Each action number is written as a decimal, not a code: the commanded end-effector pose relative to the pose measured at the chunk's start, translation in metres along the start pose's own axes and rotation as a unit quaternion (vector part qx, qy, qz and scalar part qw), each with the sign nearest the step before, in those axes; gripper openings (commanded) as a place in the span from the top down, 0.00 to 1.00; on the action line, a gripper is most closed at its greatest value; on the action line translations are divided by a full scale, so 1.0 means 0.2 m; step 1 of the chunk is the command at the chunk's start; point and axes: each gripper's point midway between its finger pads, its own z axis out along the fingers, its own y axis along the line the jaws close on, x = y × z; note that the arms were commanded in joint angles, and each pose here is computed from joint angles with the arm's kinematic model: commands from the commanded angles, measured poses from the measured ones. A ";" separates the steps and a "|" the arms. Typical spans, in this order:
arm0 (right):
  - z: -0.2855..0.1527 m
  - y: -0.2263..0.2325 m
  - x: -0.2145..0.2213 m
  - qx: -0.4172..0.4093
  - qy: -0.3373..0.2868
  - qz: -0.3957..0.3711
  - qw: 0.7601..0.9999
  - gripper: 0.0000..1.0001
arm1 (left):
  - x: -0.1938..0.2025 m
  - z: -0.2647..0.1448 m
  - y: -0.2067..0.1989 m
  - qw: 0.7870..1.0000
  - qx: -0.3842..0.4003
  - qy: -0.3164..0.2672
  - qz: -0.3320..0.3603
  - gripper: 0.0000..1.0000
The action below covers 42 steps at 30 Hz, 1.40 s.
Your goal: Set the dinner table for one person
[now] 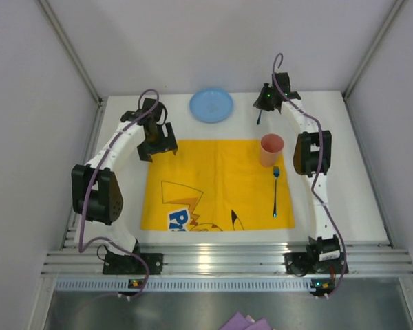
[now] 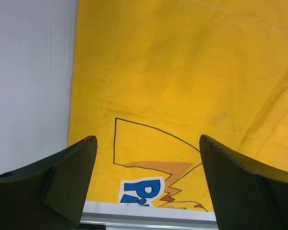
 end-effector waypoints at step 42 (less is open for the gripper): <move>-0.08 -0.21 -0.24 -0.045 -0.025 0.083 0.995 1.00 | -0.13 0.04 0.02 0.999 -0.023 0.008 -0.048 0.09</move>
